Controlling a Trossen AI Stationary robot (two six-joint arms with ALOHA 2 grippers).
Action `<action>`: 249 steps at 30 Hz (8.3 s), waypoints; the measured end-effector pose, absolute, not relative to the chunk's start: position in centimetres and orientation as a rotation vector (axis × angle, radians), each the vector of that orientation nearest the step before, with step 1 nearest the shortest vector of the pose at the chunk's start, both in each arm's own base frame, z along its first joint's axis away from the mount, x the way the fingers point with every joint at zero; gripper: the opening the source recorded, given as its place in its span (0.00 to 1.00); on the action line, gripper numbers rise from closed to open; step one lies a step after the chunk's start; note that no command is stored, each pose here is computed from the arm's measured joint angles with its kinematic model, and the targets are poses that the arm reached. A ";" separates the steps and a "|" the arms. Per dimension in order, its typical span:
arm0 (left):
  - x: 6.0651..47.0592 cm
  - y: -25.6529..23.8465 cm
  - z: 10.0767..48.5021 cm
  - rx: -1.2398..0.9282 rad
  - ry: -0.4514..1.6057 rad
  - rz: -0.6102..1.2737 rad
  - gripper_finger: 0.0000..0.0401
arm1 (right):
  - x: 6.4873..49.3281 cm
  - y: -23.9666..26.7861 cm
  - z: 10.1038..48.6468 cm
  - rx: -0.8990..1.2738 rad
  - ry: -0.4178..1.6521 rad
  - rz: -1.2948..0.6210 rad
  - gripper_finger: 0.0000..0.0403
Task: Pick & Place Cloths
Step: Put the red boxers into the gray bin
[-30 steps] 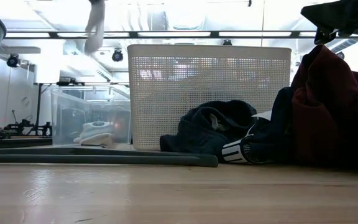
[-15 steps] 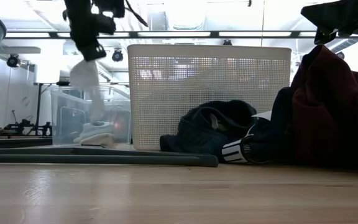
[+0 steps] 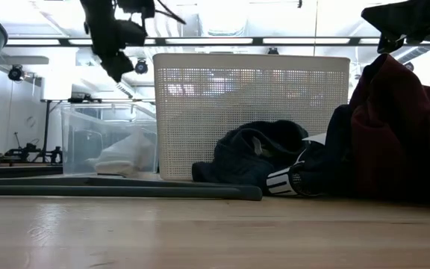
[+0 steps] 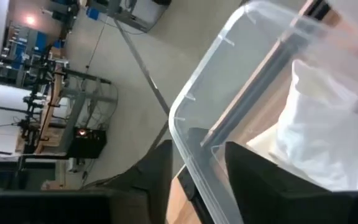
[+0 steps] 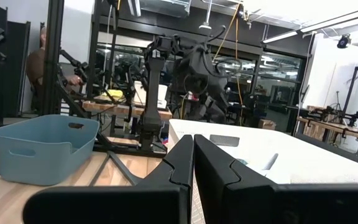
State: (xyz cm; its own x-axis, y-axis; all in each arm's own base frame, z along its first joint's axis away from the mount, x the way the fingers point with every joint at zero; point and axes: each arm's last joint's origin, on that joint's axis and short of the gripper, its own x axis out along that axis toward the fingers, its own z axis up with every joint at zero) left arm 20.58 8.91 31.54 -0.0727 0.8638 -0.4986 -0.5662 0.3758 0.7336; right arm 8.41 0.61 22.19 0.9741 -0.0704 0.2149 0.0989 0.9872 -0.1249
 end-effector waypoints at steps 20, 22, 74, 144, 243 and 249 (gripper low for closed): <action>25.0 -1.2 37.0 0.116 0.614 0.588 0.45 | 8.4 0.6 22.2 -0.135 -0.212 -0.085 0.02; 25.8 -2.7 37.0 0.101 0.548 0.496 0.45 | 8.4 0.6 22.2 -0.135 -0.212 -0.085 0.02; 18.2 -9.7 27.0 0.114 0.194 -0.076 0.45 | 8.4 0.6 23.2 0.114 -0.317 -0.071 0.02; 12.9 -6.9 20.9 -0.053 0.019 -0.229 0.45 | 28.3 21.0 22.1 -0.200 1.287 -0.186 0.05; 24.0 -12.5 28.9 0.198 0.067 -0.094 0.01 | 36.3 16.0 35.9 -0.357 0.773 -0.034 0.06; 21.6 -11.3 31.3 0.130 0.060 -0.099 0.01 | 35.7 15.6 35.4 -0.287 0.844 -0.091 0.19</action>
State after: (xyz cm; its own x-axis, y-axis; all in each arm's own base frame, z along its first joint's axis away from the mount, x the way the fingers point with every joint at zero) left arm 21.55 -11.30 31.33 0.9933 -0.0947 -0.0663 0.1026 0.9867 0.1264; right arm 35.69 15.64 35.40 0.6633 -0.1926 -0.7232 -0.0339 0.9576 -0.2861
